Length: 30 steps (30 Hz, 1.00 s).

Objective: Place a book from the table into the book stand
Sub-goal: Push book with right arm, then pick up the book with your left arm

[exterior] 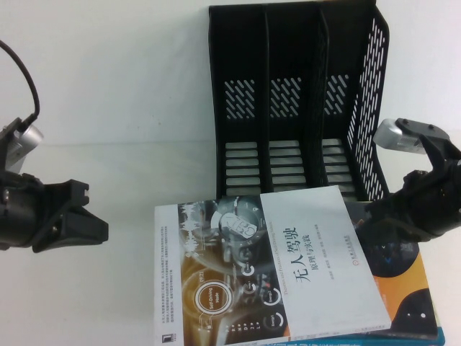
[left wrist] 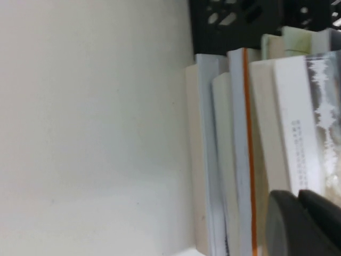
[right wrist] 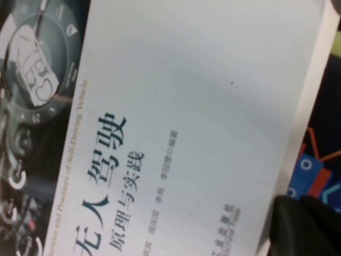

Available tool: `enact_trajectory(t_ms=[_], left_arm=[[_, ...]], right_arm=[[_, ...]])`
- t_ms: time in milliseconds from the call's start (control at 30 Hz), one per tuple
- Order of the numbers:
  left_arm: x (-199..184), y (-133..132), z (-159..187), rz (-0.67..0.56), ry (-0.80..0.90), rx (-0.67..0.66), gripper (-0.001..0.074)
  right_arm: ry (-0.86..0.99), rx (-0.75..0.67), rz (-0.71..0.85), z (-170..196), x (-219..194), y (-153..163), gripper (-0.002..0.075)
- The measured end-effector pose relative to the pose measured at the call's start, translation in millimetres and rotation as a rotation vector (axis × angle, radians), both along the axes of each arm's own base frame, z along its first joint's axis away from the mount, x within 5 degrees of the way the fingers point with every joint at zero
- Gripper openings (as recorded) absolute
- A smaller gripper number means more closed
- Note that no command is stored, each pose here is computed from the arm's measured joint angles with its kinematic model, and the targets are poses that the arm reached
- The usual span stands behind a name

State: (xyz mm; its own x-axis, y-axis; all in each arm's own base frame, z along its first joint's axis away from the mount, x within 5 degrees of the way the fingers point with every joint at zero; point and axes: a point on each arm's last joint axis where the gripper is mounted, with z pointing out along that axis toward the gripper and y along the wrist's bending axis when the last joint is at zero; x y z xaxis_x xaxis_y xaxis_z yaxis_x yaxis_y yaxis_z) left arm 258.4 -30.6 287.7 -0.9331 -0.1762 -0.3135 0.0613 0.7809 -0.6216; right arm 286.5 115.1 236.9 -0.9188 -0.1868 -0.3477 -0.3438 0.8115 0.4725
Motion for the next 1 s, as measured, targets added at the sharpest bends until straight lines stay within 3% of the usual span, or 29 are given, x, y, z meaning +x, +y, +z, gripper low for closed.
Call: enact_trajectory(t_ms=[167, 367, 433, 667, 1000], left_arm=[[2, 0, -4, 0.037, 0.050, -0.020, 0.0106], [3, -4, -1, 0.032, 0.056, -0.090, 0.0361], [3, -6, -4, 0.012, 0.048, -0.118, 0.0412], [-11, -17, -32, -0.087, -0.064, -0.287, 0.0414], [-13, -17, -47, -0.087, -0.090, -0.331, 0.0413]], right_arm=[[0.001, -0.026, -0.002, 0, 0, -1, 0.0006], [-0.022, -0.092, 0.023, 7, -6, -8, 0.0004], [-0.031, -0.114, 0.037, 10, -9, -10, 0.0003], [-0.062, -0.157, 0.076, 23, -19, -16, 0.0000], [-0.077, -0.157, 0.076, 31, -25, -17, -0.0001]])
